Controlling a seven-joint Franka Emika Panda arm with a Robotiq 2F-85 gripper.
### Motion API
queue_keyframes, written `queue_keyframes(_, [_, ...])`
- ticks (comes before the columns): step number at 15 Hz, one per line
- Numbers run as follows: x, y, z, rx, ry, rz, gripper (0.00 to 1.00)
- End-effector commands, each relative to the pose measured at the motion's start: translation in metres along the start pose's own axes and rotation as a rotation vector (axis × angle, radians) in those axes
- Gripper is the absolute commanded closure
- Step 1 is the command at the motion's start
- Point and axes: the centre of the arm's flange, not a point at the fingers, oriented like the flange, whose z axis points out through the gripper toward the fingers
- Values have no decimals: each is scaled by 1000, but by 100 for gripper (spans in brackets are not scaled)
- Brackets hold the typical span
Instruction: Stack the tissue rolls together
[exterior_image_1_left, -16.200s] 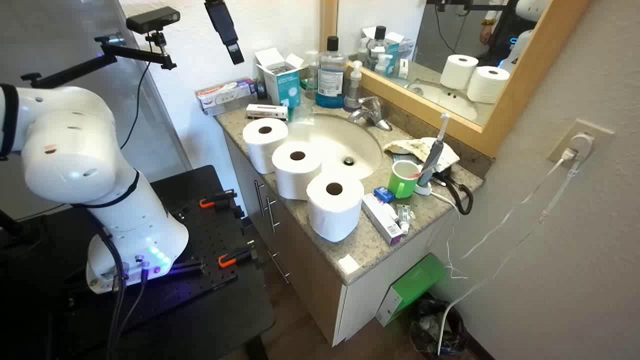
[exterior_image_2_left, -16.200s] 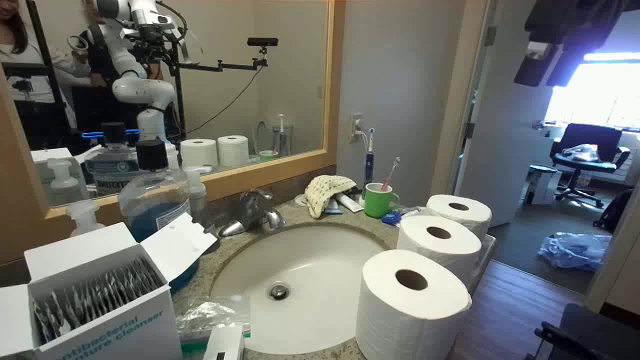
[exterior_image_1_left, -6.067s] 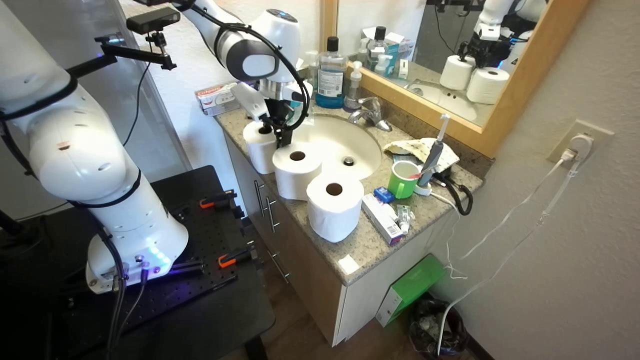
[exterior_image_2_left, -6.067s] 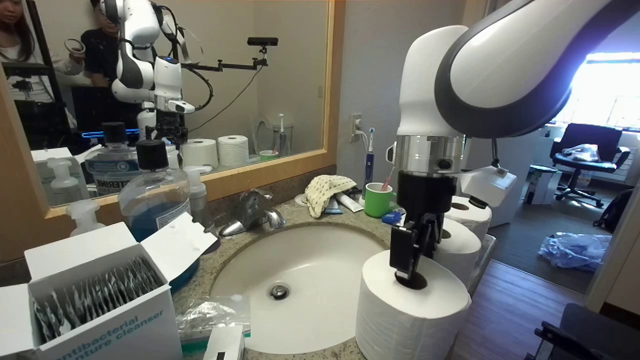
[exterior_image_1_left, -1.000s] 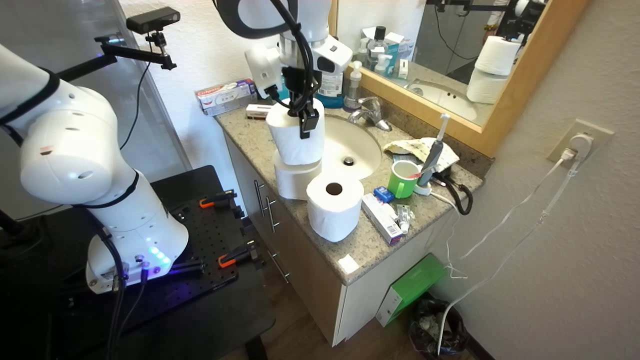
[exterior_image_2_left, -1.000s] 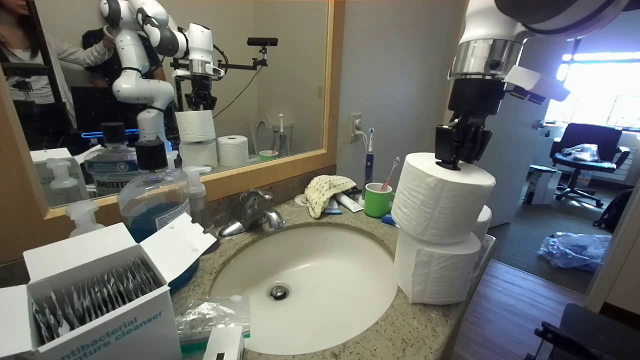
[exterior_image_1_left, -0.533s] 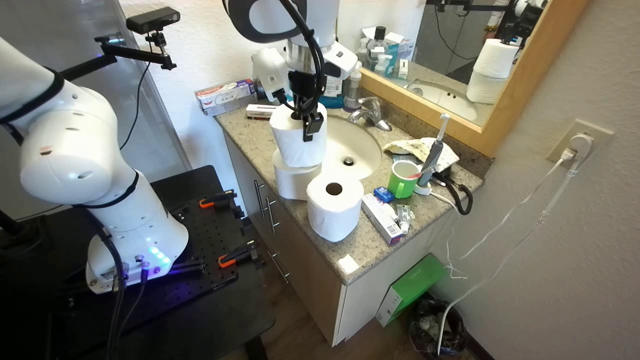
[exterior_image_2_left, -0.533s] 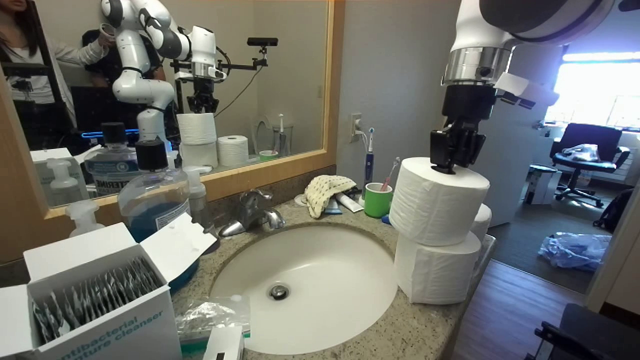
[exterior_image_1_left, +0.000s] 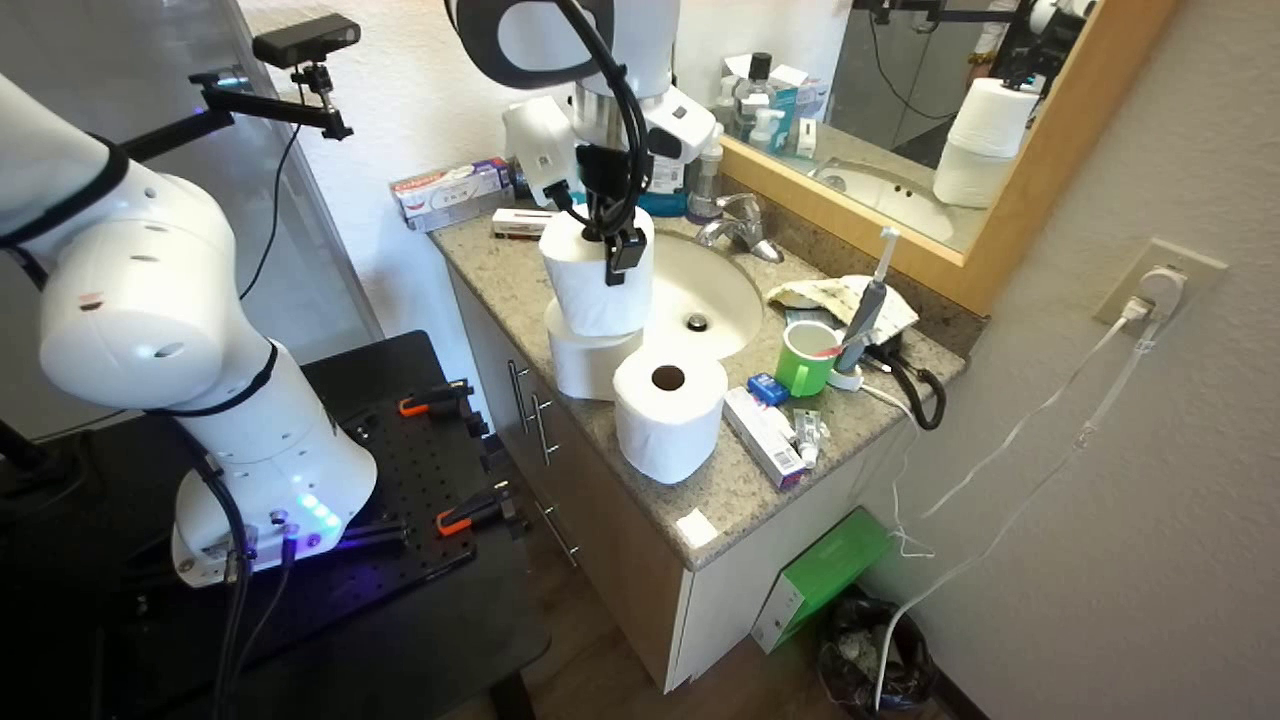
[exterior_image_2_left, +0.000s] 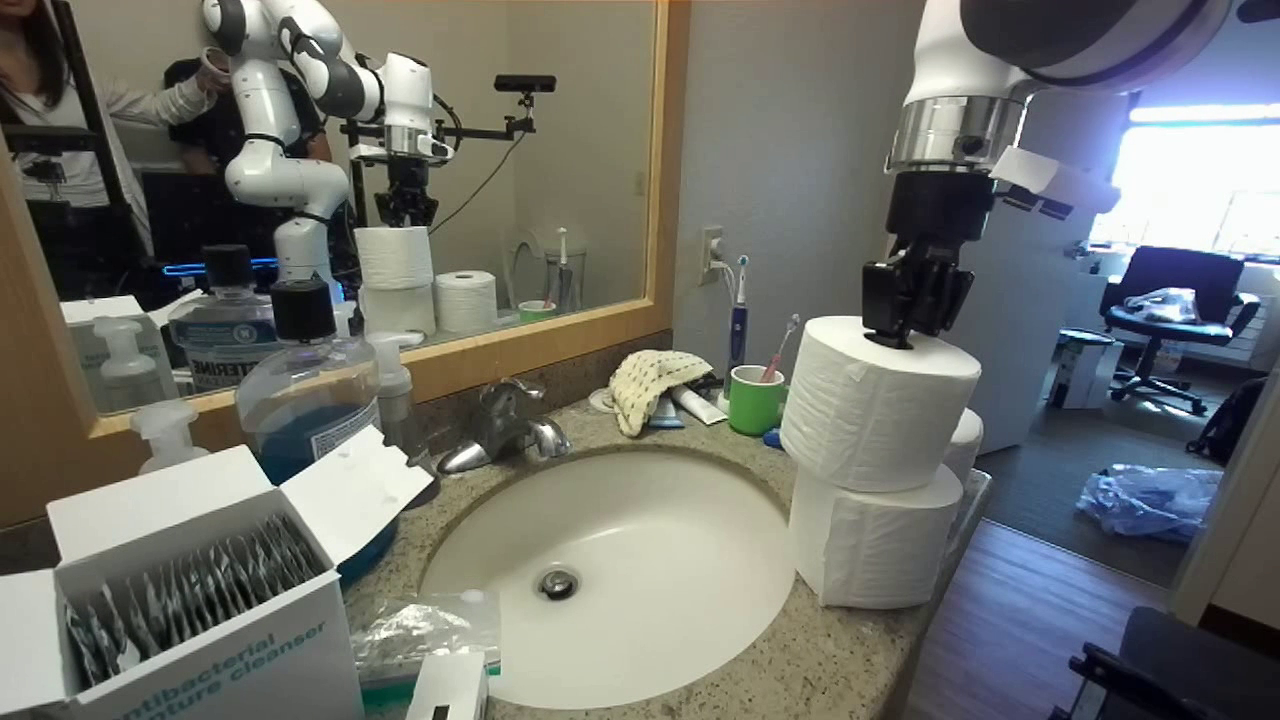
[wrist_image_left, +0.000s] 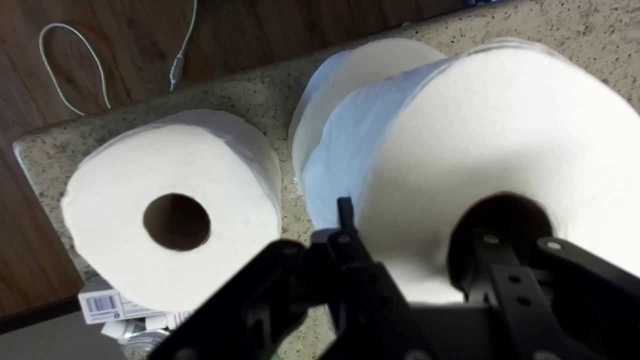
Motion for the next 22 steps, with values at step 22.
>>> queue_keyframes(22, [-8, -16, 8, 15, -33, -2, 86])
